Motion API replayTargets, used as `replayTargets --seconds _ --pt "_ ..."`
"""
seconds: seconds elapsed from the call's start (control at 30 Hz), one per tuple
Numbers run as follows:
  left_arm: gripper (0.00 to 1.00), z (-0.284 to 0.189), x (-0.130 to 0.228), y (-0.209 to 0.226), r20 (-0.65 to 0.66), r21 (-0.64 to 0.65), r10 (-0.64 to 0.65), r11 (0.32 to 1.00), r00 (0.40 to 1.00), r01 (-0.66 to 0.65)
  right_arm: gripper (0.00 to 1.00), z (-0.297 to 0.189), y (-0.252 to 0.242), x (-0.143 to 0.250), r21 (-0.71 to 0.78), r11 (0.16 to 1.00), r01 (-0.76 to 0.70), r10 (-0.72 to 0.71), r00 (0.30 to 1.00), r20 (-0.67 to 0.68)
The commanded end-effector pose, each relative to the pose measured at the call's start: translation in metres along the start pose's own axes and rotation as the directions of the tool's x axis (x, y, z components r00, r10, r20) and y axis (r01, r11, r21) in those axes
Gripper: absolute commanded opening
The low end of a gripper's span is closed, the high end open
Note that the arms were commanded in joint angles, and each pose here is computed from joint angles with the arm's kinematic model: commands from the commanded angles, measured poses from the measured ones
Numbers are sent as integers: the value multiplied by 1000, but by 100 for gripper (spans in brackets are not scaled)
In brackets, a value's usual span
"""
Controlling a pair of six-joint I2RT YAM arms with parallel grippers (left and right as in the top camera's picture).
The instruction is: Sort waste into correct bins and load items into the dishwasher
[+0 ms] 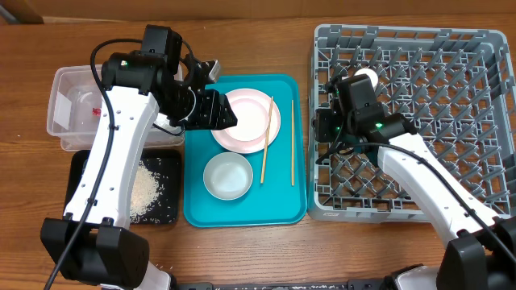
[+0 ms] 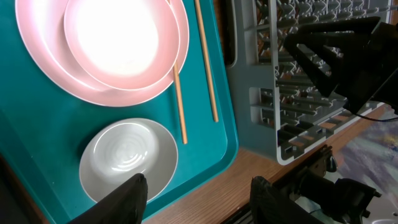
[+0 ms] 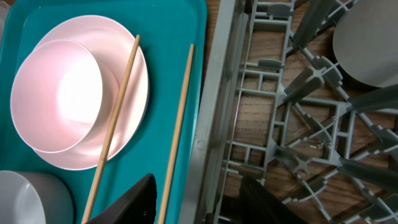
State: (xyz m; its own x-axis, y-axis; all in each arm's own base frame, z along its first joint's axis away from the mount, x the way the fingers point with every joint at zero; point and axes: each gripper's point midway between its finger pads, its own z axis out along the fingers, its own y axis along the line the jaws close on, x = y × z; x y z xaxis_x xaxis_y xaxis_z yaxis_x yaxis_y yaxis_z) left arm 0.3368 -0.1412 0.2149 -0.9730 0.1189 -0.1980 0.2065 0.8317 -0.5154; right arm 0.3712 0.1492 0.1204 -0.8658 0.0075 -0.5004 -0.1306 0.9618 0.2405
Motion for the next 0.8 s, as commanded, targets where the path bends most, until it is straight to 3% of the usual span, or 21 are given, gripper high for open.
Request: replayTargets --seconds 0.0,0.47,0.77 --pt "56 1 -2 1 0 -8 -15 1000 1000 15 41 2 1 2 -7 1000 -10 10 1000 -4" --pt "56 1 -2 1 0 -8 -15 1000 1000 15 35 5 2 4 -8 994 -112 112 994 -1" --pt "55 1 -1 1 -1 -8 -16 1000 1000 16 35 9 7 7 76 994 -78 75 997 36"
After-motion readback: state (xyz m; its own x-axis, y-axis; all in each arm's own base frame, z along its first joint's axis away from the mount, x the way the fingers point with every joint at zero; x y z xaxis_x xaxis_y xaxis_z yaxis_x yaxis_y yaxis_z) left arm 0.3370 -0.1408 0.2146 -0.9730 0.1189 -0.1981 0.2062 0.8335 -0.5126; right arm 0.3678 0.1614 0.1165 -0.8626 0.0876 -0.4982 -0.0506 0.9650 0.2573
